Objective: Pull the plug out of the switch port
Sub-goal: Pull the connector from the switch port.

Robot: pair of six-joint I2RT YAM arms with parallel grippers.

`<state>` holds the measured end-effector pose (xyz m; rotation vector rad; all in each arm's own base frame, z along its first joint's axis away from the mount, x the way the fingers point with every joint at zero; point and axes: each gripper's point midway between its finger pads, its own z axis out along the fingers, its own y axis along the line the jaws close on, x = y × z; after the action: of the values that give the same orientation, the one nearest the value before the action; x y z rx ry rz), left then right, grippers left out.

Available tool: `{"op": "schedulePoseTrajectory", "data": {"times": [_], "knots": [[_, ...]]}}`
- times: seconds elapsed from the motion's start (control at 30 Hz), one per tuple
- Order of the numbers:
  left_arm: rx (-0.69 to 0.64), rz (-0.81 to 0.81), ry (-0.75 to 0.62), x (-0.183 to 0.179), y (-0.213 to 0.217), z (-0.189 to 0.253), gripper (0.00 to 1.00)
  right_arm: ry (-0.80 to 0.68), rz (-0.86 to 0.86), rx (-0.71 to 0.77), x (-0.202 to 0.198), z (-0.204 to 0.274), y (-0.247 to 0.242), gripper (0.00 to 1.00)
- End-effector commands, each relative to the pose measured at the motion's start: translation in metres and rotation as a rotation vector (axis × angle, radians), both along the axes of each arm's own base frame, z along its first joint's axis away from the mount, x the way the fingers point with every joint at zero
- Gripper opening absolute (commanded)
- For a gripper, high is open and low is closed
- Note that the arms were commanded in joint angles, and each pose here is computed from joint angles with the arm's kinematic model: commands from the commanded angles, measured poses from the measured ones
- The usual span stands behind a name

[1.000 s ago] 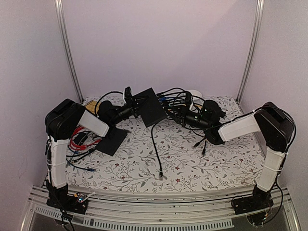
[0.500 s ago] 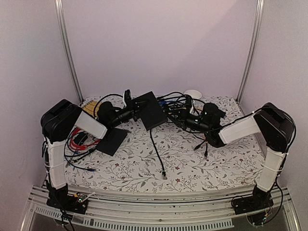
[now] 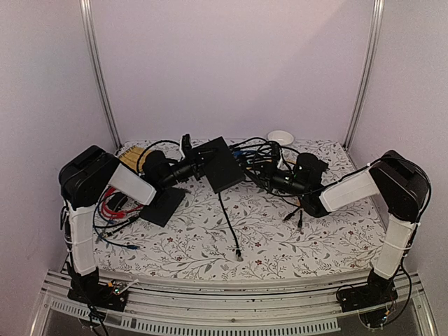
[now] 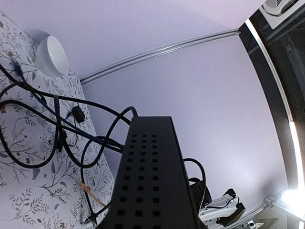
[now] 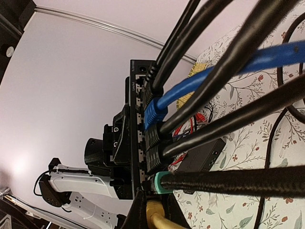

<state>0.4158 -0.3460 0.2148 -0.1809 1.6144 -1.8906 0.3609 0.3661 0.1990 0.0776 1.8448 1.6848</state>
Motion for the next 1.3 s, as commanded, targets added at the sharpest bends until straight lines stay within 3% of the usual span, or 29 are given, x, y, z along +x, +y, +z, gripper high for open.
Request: {"op": "schedulePoseTrajectory", "data": {"times": [0.0,1.27], "knots": [[-0.118,0.093,-0.157,-0.003,0.025,0.071,0.00,-0.023,-0.088,0.014,0.012,0.009,-0.019,0.02],[-0.146,0.164,-0.122,0.003,0.036,0.067,0.00,-0.011,-0.214,0.002,0.013,-0.022,-0.034,0.02]]}}
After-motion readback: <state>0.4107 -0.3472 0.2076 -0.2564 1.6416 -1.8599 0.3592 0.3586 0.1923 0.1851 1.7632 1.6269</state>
